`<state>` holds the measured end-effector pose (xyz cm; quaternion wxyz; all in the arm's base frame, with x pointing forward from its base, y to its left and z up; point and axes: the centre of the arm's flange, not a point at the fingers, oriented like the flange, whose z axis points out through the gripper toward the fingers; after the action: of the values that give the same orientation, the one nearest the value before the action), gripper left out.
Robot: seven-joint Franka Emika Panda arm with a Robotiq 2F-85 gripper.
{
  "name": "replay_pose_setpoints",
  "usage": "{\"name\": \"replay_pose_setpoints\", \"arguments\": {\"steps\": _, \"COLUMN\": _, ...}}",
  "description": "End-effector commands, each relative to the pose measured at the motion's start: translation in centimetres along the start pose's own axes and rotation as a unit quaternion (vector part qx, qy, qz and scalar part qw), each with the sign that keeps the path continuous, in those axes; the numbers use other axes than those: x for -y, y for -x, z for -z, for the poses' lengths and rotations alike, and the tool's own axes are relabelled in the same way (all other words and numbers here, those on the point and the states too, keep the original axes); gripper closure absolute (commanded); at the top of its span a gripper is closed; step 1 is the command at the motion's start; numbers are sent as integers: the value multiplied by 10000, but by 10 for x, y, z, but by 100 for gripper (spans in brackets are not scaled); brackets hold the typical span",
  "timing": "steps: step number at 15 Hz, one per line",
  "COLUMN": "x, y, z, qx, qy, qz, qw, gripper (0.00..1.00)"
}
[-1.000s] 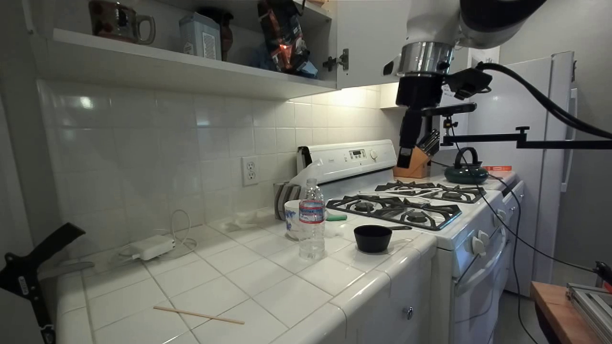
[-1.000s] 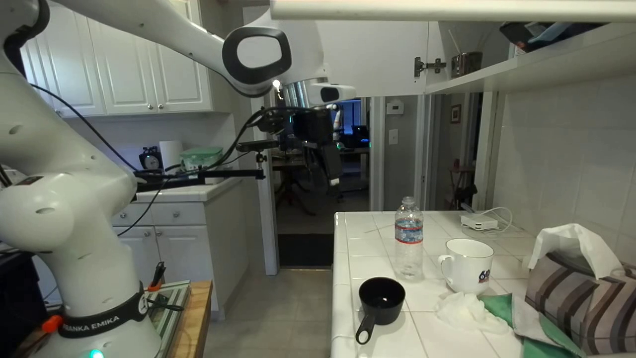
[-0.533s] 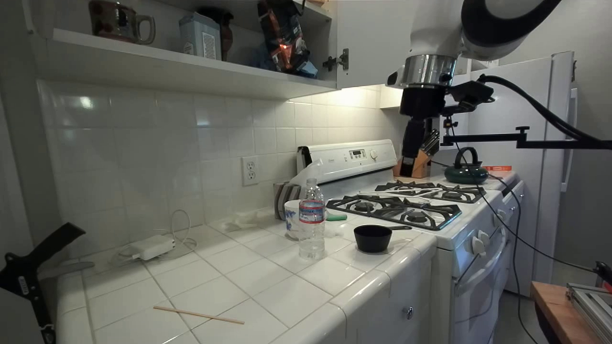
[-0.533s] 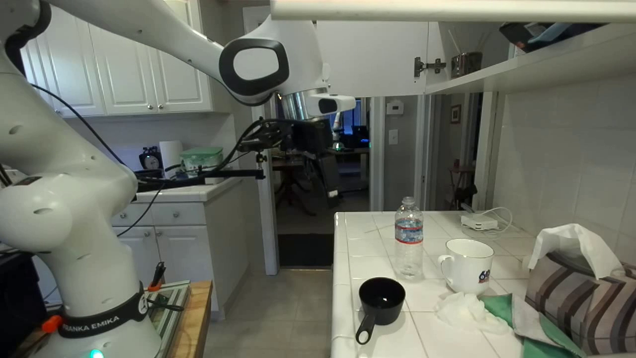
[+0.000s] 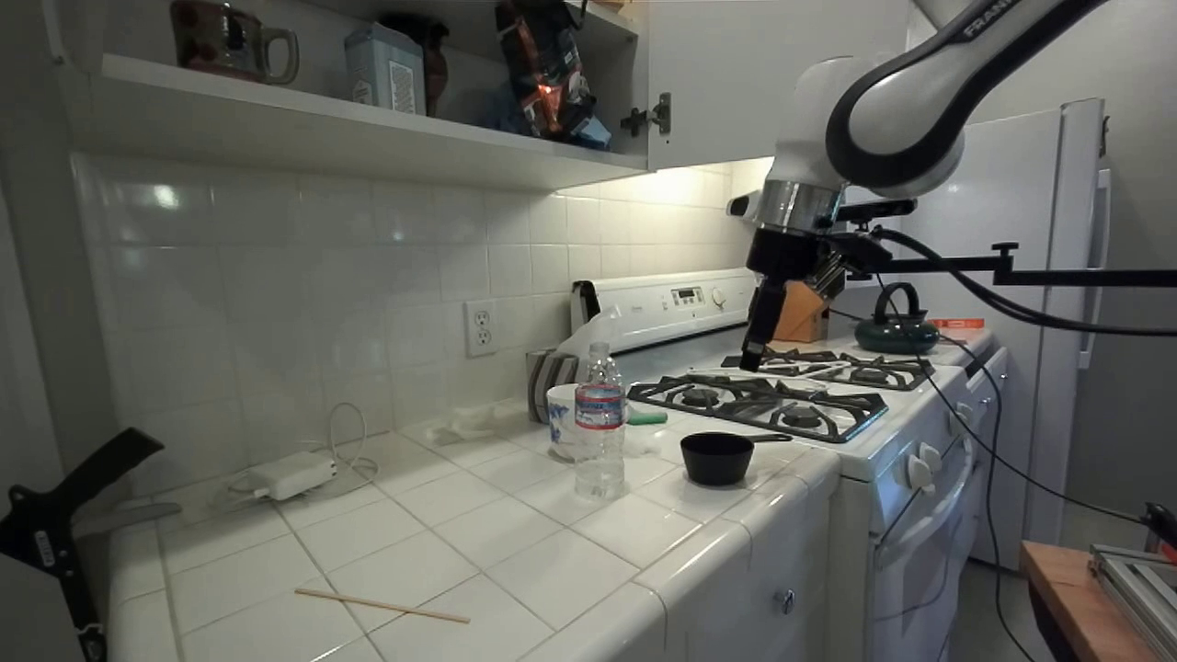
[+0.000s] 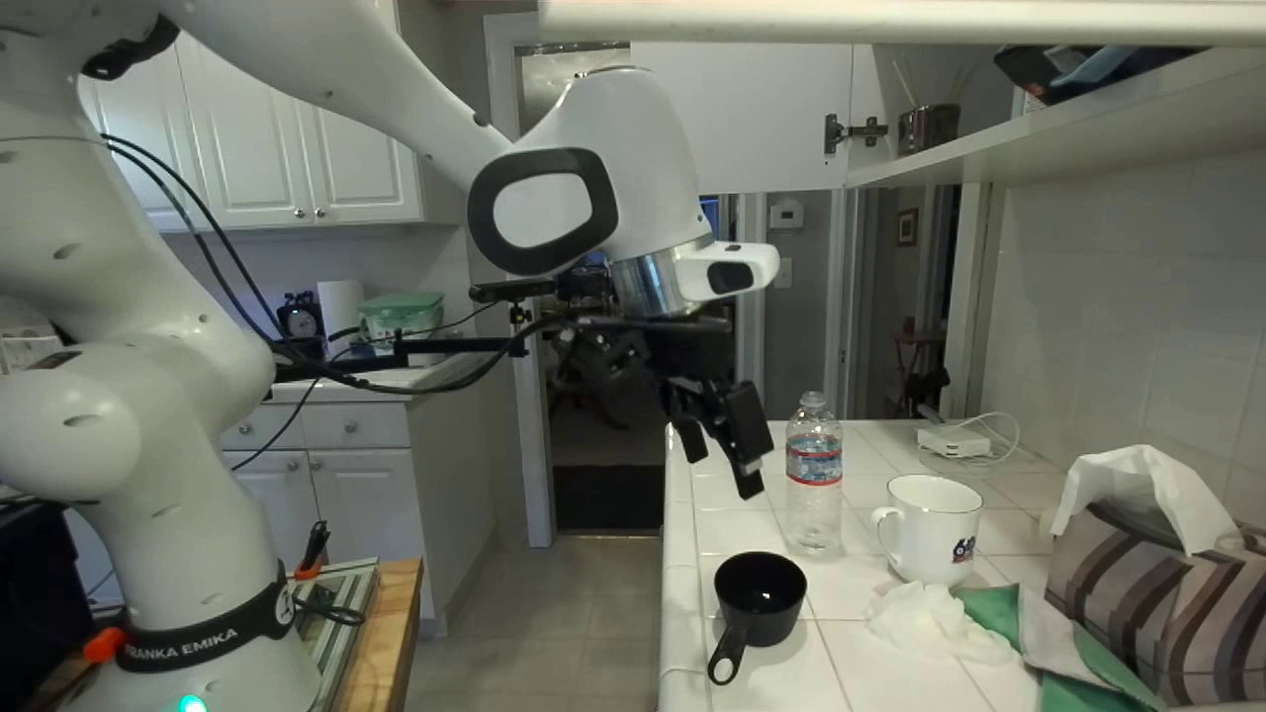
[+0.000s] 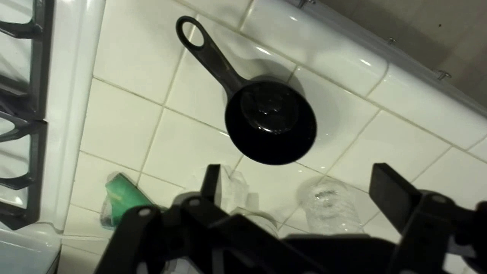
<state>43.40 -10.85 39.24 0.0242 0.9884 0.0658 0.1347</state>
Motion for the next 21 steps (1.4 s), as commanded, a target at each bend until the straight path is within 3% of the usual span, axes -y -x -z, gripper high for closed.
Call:
{"name": "replay_pose_setpoints", "arguments": {"steps": 1, "x": -43, "y": 0, "z": -49, "qx": 115, "qy": -103, "qz": -59, "qw": 9999, "gripper": 0}}
{"name": "replay_pose_setpoints", "arguments": {"steps": 5, "x": -64, "y": 9, "z": -87, "qx": 307, "qy": -294, "qz": -172, "qw": 9989, "gripper": 2}}
{"name": "replay_pose_setpoints", "arguments": {"steps": 10, "x": -65, "y": -9, "z": -111, "qx": 325, "qy": -574, "qz": -452, "qw": 9968, "gripper": 11}}
{"name": "replay_pose_setpoints", "arguments": {"steps": 12, "x": -60, "y": -17, "z": -118, "qx": 328, "qy": -624, "qz": -540, "qw": 9960, "gripper": 25}}
{"name": "replay_pose_setpoints", "arguments": {"steps": 13, "x": -57, "y": -19, "z": -122, "qx": 339, "qy": -624, "qz": -549, "qw": 9960, "gripper": 43}}
{"name": "replay_pose_setpoints", "arguments": {"steps": 14, "x": -55, "y": -21, "z": -125, "qx": 357, "qy": -636, "qz": -554, "qw": 9958, "gripper": 52}}
{"name": "replay_pose_setpoints", "arguments": {"steps": 21, "x": -48, "y": -17, "z": -140, "qx": 480, "qy": -596, "qz": -617, "qw": 9952, "gripper": 99}}
